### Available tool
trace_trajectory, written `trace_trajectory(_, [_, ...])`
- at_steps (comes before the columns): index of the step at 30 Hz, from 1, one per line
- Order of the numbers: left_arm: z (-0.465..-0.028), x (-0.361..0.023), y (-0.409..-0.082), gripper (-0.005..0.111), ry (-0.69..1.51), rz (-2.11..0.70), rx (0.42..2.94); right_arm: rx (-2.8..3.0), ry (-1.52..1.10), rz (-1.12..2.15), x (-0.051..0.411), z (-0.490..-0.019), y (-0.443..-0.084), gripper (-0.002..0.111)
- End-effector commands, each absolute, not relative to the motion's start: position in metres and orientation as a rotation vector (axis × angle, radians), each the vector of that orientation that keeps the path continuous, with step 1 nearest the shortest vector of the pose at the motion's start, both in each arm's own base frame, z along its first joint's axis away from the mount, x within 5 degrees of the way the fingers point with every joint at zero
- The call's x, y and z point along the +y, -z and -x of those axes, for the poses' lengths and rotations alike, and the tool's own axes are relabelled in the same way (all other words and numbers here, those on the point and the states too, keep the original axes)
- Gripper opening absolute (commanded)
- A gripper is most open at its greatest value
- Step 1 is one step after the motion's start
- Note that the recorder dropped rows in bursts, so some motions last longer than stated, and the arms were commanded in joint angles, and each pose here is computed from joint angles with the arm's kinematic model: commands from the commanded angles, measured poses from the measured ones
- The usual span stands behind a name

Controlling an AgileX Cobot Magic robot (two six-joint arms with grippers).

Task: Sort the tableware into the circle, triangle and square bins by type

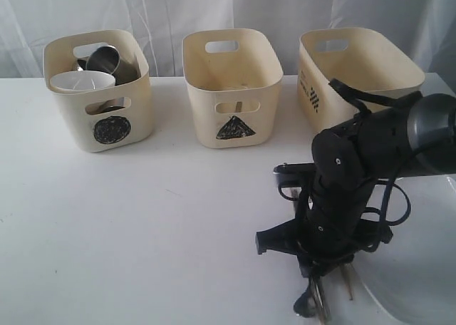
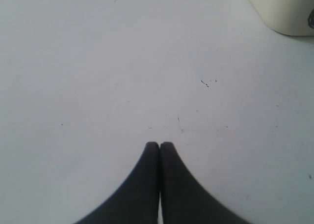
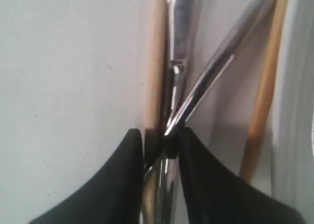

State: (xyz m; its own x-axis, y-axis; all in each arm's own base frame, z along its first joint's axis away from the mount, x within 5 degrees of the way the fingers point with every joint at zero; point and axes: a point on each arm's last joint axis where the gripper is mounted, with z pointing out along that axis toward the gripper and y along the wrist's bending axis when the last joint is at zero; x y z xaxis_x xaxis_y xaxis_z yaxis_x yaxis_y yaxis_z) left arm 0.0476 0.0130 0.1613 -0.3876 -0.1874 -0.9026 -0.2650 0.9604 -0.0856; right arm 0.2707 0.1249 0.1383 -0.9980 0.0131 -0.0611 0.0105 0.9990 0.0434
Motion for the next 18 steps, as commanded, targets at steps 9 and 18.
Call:
trace_trajectory(9, [-0.047, 0.013, -0.16, 0.0, -0.084, 0.327, 1.987, 3.04, -0.108, -0.072, 0.126, -0.272, -0.146, 0.0])
trace_trajectory(18, [-0.047, 0.013, -0.16, 0.0, -0.084, 0.327, 1.987, 2.924, -0.174, -0.056, 0.126, -0.274, -0.169, 0.0])
